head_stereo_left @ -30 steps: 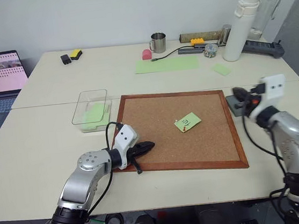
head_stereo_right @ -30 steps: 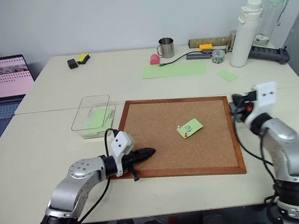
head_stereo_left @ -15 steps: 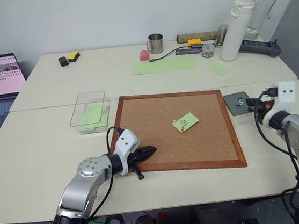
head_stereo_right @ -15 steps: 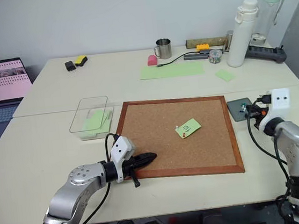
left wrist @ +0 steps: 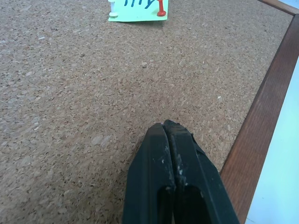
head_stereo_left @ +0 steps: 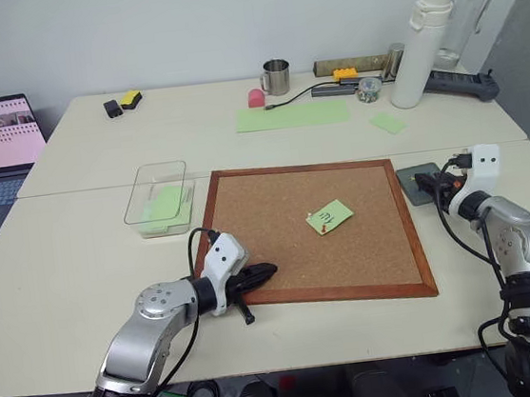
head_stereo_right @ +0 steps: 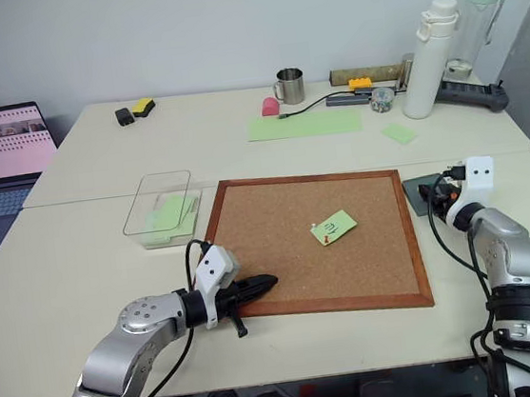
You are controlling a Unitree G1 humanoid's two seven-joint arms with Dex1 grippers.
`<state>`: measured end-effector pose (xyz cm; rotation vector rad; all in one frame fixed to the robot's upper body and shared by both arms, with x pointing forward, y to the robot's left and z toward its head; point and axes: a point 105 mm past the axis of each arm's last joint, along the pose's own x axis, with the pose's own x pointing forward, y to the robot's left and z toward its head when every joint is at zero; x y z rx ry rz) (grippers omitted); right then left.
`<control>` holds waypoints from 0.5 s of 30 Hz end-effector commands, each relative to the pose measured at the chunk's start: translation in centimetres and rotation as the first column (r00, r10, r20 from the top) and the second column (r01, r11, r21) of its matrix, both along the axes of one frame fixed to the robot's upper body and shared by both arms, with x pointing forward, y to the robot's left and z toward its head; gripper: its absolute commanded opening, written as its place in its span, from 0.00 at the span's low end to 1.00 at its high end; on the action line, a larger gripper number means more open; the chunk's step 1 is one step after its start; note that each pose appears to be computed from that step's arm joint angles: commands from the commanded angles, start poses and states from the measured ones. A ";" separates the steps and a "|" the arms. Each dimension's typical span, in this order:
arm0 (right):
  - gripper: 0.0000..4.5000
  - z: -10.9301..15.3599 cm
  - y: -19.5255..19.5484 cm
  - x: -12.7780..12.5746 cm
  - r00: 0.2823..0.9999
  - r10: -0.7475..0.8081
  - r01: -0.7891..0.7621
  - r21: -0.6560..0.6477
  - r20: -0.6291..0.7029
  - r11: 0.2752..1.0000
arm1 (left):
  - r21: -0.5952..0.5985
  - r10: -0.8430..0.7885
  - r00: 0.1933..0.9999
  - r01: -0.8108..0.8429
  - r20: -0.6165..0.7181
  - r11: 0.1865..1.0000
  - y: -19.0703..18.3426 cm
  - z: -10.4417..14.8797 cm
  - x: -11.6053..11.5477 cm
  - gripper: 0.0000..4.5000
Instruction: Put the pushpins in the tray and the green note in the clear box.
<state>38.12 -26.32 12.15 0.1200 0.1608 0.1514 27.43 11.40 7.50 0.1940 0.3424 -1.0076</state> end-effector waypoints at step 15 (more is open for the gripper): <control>0.71 1.4 17.1 -6.4 0.713 0.696 -0.694 -0.061 0.083 0.718 | 0.034 -0.013 0.999 0.014 -0.046 0.999 0.4 -1.2 0.1 0.00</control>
